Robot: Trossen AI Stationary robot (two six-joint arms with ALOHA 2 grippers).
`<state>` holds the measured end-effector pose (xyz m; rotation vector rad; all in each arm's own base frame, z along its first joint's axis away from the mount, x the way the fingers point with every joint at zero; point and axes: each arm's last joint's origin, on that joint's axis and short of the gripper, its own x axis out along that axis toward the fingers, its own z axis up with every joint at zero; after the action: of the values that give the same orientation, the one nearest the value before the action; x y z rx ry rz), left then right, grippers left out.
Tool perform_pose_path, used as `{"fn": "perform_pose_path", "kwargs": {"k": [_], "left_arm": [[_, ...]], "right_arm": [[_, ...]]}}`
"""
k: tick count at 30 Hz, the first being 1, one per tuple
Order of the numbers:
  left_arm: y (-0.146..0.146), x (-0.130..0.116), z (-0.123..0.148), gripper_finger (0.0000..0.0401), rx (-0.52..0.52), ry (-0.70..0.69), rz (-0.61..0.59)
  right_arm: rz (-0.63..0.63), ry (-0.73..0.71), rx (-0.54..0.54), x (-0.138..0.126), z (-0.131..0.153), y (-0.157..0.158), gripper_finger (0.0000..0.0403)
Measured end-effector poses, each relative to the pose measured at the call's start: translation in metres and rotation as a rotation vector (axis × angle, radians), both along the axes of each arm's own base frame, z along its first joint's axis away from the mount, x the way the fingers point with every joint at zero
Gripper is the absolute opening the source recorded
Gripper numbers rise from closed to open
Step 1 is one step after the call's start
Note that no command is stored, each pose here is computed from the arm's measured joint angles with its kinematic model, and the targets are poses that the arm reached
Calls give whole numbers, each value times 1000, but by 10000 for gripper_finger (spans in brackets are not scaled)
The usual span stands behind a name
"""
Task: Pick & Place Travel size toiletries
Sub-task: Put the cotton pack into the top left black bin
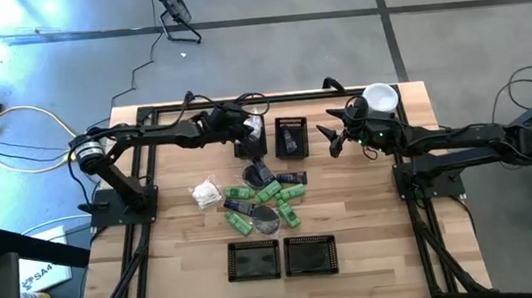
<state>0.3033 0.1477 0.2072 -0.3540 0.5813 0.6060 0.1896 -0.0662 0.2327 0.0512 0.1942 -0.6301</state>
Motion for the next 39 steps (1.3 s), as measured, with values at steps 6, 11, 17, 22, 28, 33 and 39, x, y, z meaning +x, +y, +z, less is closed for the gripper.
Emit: {"fn": "perform_pose_path", "kwargs": {"k": [6,11,17,22,28,33,39], "left_arm": [[0,0,-1,3,-7,1,5],[0,0,-1,33,-3,11,-1],[1,0,0,100,37,24,-11],[4,2,8,125,127,55,4],[9,0,22,127,245,192,97],[7,-7,29,127,253,323,128],[6,-9,31,127,254,337,119]], "right_arm": [[0,0,0,0,0,0,274],[0,0,1,0,0,0,274],[-4,-12,18,0,0,0,274],[-4,-13,18,0,0,0,274],[-4,-13,18,0,0,0,274],[-1,-4,5,0,0,0,274],[-2,26,-50,0,1,-1,274]]}}
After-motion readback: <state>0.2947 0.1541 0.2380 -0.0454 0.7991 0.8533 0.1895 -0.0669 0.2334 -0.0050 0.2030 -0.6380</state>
